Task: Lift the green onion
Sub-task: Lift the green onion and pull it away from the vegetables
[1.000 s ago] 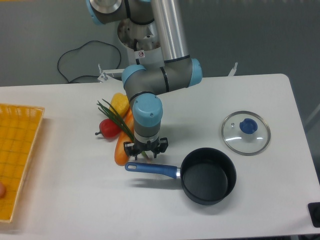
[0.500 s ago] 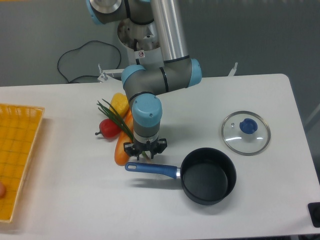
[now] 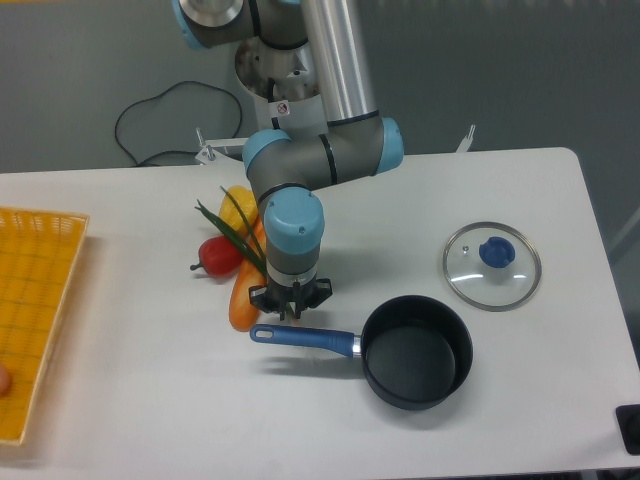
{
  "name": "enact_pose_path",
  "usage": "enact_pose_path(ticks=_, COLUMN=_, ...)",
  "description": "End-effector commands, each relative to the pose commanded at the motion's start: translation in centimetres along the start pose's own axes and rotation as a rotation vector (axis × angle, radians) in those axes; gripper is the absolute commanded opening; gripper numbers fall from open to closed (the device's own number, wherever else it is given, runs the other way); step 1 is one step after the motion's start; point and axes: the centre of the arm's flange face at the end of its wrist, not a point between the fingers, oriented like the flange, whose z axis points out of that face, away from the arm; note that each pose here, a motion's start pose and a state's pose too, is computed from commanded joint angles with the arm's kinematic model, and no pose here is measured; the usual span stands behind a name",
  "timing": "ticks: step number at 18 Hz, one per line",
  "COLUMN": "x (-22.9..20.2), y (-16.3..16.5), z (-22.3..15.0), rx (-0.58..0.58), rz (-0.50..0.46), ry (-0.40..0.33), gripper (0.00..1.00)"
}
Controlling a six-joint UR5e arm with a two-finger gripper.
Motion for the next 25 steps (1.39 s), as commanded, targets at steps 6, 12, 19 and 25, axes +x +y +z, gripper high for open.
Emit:
enact_pose_path(ticks=6, x=0.3, y=0.1, z=-0.4, rx=0.003, rz=-0.012, ry=0.001, gripper=0.21)
enact_pose_path(ticks=12, x=3.3, y=0.7, z=-2.1, rx=0.026, rz=-0.011, ry=0.002, gripper=0.21)
enact_pose_path(ticks=19, x=8.5, y=3.1, z=-2.4, rx=0.019, rz=0.010, ry=0.003, gripper=0.21)
enact_pose_path(ticks=25, x=12.9, y=4.5, z=-3.9, rx=0.043, rz=0.032, ry=0.008, gripper=0.21)
